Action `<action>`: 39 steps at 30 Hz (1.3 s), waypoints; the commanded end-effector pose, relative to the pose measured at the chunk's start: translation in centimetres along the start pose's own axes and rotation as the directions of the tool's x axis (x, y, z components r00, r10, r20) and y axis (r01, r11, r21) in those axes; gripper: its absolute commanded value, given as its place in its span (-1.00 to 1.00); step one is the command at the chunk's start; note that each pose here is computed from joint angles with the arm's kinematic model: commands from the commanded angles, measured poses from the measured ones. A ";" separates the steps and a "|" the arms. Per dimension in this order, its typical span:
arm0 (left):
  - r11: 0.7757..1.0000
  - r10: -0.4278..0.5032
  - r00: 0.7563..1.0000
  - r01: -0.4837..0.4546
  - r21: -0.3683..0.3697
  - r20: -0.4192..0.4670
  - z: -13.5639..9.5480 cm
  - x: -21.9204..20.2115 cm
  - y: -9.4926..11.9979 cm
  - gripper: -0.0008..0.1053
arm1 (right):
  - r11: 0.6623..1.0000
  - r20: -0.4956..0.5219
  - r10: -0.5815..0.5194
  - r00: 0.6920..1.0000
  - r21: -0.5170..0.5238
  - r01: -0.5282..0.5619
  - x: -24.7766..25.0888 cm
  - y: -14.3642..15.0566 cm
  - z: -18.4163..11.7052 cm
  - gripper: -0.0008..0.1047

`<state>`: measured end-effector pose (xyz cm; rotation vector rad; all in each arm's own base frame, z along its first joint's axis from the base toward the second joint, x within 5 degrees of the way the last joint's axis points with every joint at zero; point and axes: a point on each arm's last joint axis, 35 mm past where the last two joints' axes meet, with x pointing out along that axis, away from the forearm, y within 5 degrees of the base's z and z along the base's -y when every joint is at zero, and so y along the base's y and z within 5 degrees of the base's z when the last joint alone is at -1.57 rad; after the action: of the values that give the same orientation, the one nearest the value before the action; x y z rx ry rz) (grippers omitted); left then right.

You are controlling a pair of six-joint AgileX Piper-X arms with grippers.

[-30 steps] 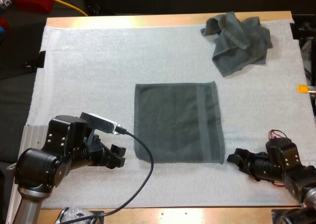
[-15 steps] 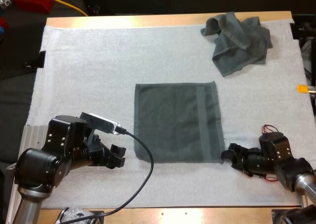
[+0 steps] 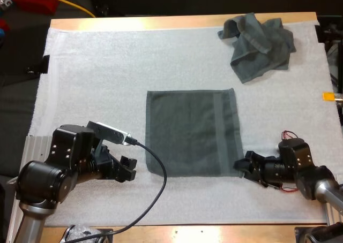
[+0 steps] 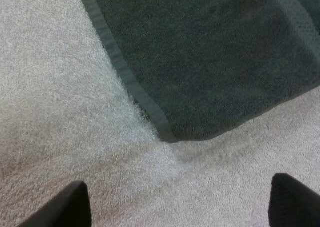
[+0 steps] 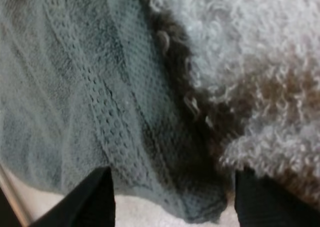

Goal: Pick towel from pile, fold and stack

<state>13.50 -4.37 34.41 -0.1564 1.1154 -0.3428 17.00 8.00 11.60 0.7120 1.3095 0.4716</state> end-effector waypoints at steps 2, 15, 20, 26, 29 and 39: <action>1.000 -0.009 1.000 0.009 -0.010 0.015 0.0 -0.2 0.0 0.33 | 1.000 -0.035 -0.015 0.999 0.022 0.015 0.5 -0.7 -0.4 0.06; 1.000 -0.008 1.000 0.008 -0.011 0.012 0.1 0.1 0.0 0.33 | 0.999 -0.024 -0.036 0.999 0.024 0.036 0.5 -0.8 -0.3 -0.98; 0.999 -0.021 1.000 0.021 -0.024 -0.016 0.5 2.5 0.5 0.33 | 0.998 -0.015 -0.051 0.999 0.025 0.051 0.5 -0.9 -0.3 -0.97; 0.993 -0.088 0.984 0.074 -0.091 -0.157 0.1 6.9 1.3 0.33 | 0.998 -0.026 -0.054 0.998 0.033 0.055 0.5 -0.9 -0.4 -0.97; 0.992 -0.086 0.977 0.067 -0.104 -0.193 -0.2 8.9 1.9 0.33 | 0.998 -0.029 -0.052 0.998 0.033 0.053 0.5 -0.9 -0.5 -0.97; 0.990 -0.098 0.969 0.071 -0.125 -0.227 -0.2 13.3 2.9 0.33 | 0.998 -0.032 -0.049 0.998 0.033 0.050 0.5 -0.9 -0.5 -0.97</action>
<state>18.96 -6.24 22.05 -0.2593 1.3779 -0.3763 16.93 7.96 10.85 0.7100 1.3364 0.4501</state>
